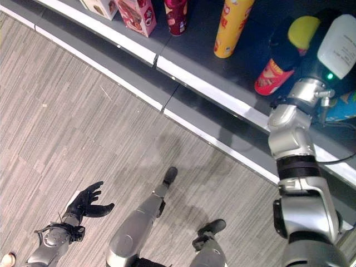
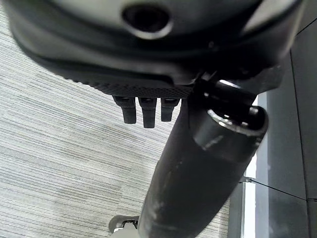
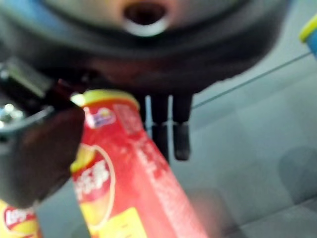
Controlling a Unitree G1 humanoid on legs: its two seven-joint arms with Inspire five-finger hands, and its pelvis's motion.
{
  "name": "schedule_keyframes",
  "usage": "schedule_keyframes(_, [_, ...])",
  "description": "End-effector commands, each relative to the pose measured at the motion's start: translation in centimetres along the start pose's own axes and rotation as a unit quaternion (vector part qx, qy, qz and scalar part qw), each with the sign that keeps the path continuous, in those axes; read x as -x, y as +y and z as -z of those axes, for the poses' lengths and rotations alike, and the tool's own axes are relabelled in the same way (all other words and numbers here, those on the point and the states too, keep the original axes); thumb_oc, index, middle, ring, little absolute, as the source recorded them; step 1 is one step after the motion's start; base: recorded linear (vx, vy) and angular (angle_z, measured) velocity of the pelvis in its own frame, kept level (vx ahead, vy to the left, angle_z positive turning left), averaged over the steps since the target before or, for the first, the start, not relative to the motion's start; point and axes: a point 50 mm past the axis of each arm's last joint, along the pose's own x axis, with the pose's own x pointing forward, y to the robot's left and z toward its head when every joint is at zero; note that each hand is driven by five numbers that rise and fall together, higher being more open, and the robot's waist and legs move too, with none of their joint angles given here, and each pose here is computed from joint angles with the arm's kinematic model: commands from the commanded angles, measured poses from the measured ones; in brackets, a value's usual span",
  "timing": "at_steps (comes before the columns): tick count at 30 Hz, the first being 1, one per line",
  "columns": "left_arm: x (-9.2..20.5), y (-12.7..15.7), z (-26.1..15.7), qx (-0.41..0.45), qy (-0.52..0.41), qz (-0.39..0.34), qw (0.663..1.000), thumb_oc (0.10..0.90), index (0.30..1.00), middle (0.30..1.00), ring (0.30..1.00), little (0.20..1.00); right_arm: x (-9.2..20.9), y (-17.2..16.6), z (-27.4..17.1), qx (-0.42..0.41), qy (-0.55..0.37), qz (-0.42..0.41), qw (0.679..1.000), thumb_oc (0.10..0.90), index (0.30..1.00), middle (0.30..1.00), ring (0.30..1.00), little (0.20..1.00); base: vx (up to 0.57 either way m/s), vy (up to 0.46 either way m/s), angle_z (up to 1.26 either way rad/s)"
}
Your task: Put the goods on the table back onto the shelves and tidy them up.
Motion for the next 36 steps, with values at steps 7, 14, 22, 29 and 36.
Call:
schedule_keyframes(7, [0.90, 0.15, 1.46, -0.015, 0.010, -0.012, 1.000, 0.800, 0.900, 0.900, 0.900, 0.900, -3.40, -3.73, -1.67, 0.008, -0.043, 0.107, 0.993, 0.400, 0.300, 0.300, 0.300, 0.300, 0.00, 0.000, 0.00])
schedule_keyframes(14, [0.78, -0.02, 1.79, -0.019, 0.018, -0.013, 1.000, 0.800, 0.900, 0.900, 0.900, 0.900, -3.27, -3.53, -1.42, 0.009, -0.033, 0.111, 0.993, 0.400, 0.300, 0.300, 0.300, 0.300, 0.00, 0.000, 0.00])
schedule_keyframes(22, [0.66, -0.03, 1.91, -0.020, 0.021, -0.017, 0.999, 0.800, 0.900, 0.900, 0.900, 0.900, -3.09, -3.21, -1.36, -0.001, -0.026, 0.106, 0.994, 0.800, 0.900, 0.900, 0.900, 0.900, 0.00, 0.000, 0.00])
schedule_keyframes(29, [0.68, -0.10, 2.05, -0.020, 0.024, -0.017, 0.999, 0.800, 0.900, 0.900, 0.900, 0.900, -2.98, -3.12, -1.21, -0.002, -0.023, 0.105, 0.994, 0.800, 0.900, 0.900, 0.900, 0.900, 0.00, 0.000, 0.00])
schedule_keyframes(36, [0.70, -0.03, 2.18, -0.022, 0.027, -0.016, 0.999, 0.800, 0.900, 0.900, 0.900, 0.900, -2.91, -3.11, -1.22, -0.002, -0.025, 0.104, 0.994, 0.800, 0.900, 0.900, 0.900, 0.900, 0.00, 0.000, 0.00])
